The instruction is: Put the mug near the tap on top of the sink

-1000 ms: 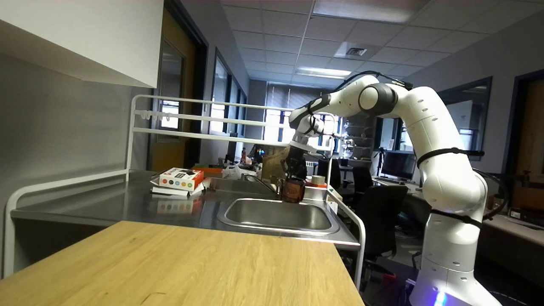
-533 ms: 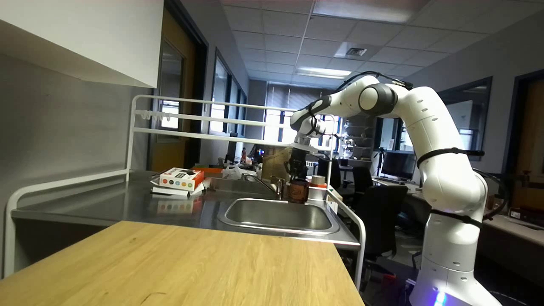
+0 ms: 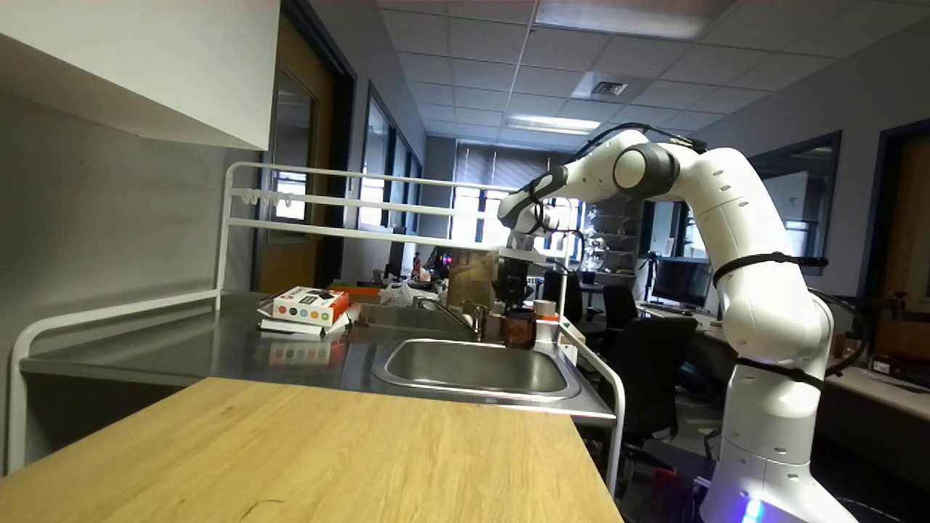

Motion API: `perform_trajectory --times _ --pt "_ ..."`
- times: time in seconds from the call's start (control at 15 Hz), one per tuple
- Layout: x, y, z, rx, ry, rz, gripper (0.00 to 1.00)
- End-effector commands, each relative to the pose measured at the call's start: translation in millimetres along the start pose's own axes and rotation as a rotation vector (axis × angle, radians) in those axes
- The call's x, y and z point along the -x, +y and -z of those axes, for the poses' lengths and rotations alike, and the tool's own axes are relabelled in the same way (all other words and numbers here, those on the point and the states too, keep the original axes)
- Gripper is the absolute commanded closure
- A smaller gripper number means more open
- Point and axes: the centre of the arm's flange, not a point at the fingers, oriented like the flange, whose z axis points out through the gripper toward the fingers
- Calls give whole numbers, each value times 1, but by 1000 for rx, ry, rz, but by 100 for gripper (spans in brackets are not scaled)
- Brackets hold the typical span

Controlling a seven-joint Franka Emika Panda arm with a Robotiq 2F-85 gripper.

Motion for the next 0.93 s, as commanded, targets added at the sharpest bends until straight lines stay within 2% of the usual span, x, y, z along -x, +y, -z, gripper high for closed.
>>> perform_trajectory --times 0.0,0.07,0.13,0.2,0.73,0.87 --pt "-18 19 18 5 32 -50 96" --pt "-18 19 18 0 26 -54 66" --pt "-18 19 17 0 24 -54 65" --pt "-18 19 17 4 22 -55 59" --pt "-10 18 21 9 16 -42 2" --pt "-6 18 23 10 17 -36 0"
